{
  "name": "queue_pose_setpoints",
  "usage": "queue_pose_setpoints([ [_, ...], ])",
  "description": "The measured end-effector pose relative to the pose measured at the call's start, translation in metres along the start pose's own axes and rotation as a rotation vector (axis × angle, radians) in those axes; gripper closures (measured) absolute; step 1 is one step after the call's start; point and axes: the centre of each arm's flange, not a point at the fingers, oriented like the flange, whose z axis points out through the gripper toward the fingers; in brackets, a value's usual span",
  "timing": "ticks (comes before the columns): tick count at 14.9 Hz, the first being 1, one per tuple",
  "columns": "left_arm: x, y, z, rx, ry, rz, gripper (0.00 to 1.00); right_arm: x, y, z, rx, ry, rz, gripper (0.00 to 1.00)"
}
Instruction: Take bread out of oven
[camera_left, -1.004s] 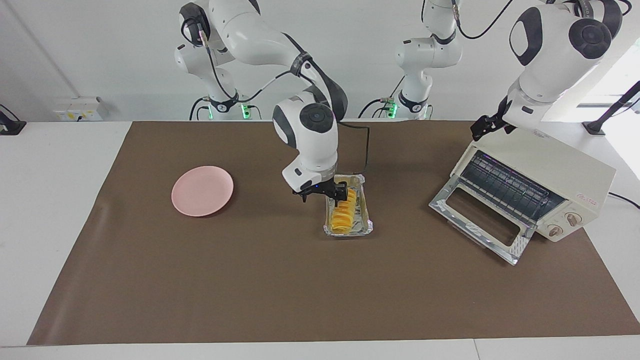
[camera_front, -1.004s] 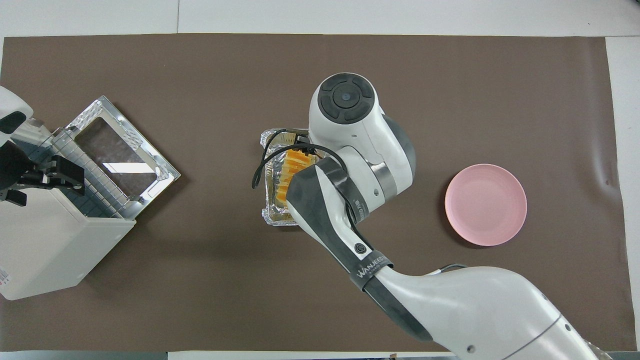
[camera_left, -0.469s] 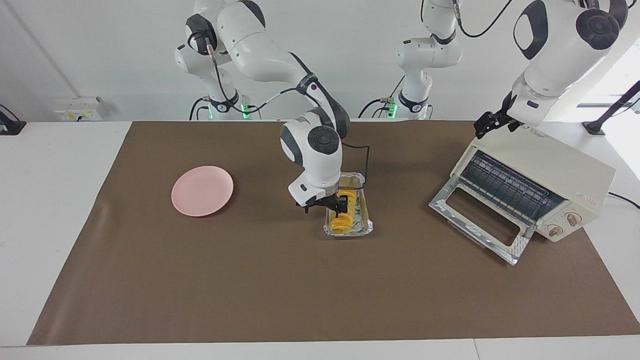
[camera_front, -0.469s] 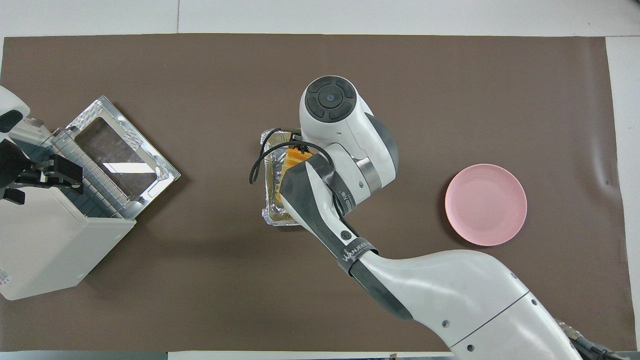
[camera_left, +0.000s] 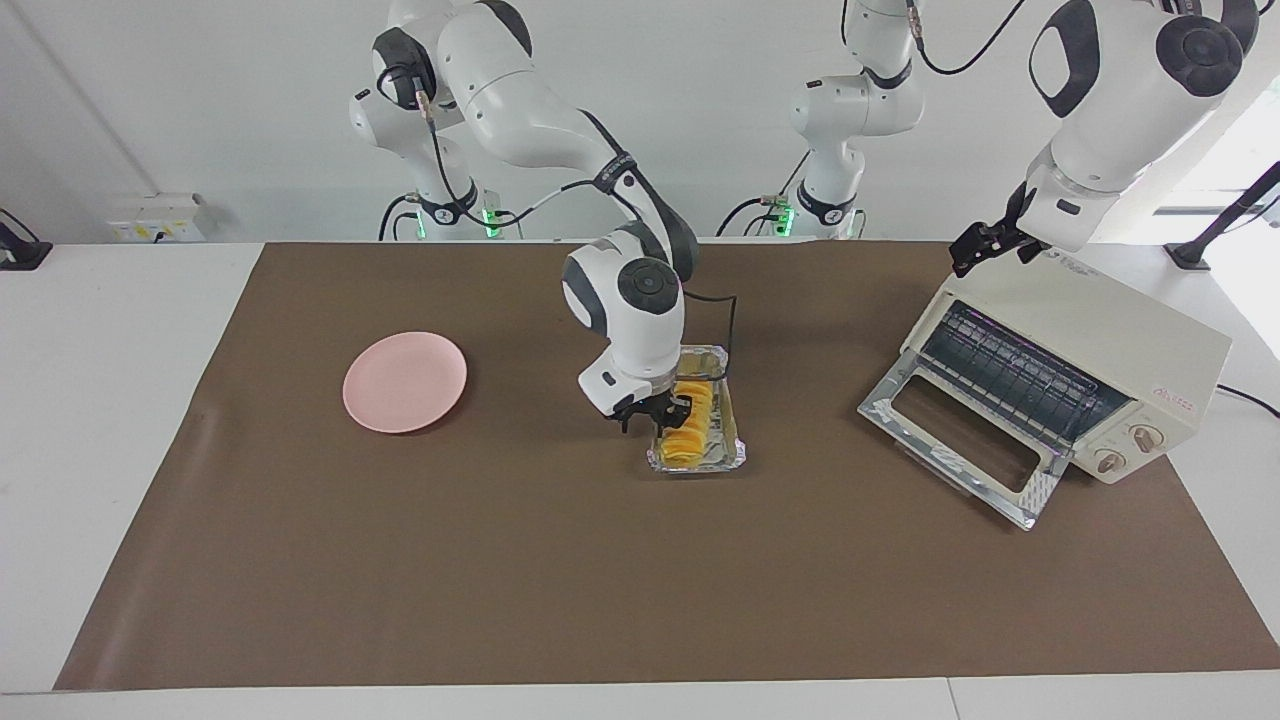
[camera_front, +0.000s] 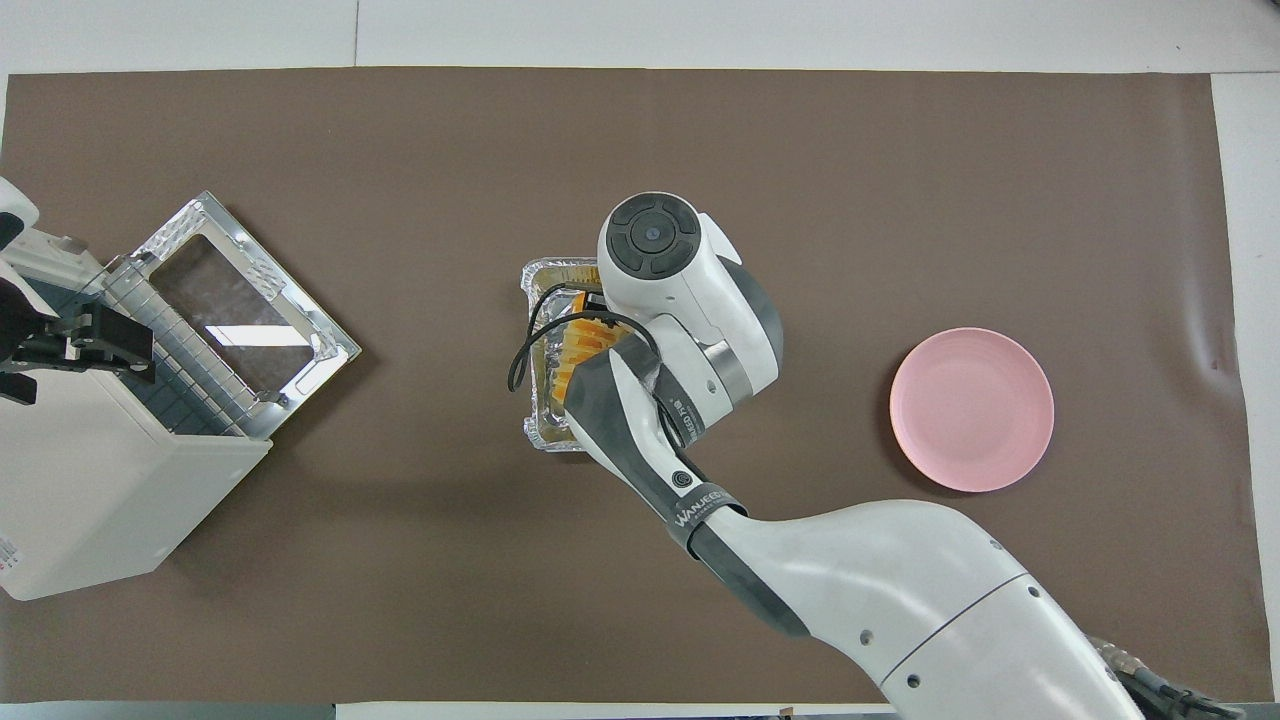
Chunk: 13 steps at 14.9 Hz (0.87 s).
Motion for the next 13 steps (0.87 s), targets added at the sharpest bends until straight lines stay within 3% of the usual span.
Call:
queue_pose_setpoints([
  [4, 0.000, 0.000, 0.000, 0.000, 0.000, 0.000, 0.00, -0.001, -0.003, -0.002, 0.009, 0.010, -0.020, 0.98],
  [8, 0.000, 0.000, 0.000, 0.000, 0.001, 0.000, 0.00, 0.006, 0.001, -0.022, -0.001, 0.004, -0.016, 0.98],
  [13, 0.000, -0.001, 0.000, 0.000, 0.001, -0.001, 0.00, 0.094, 0.104, -0.091, 0.045, -0.038, -0.040, 0.98],
])
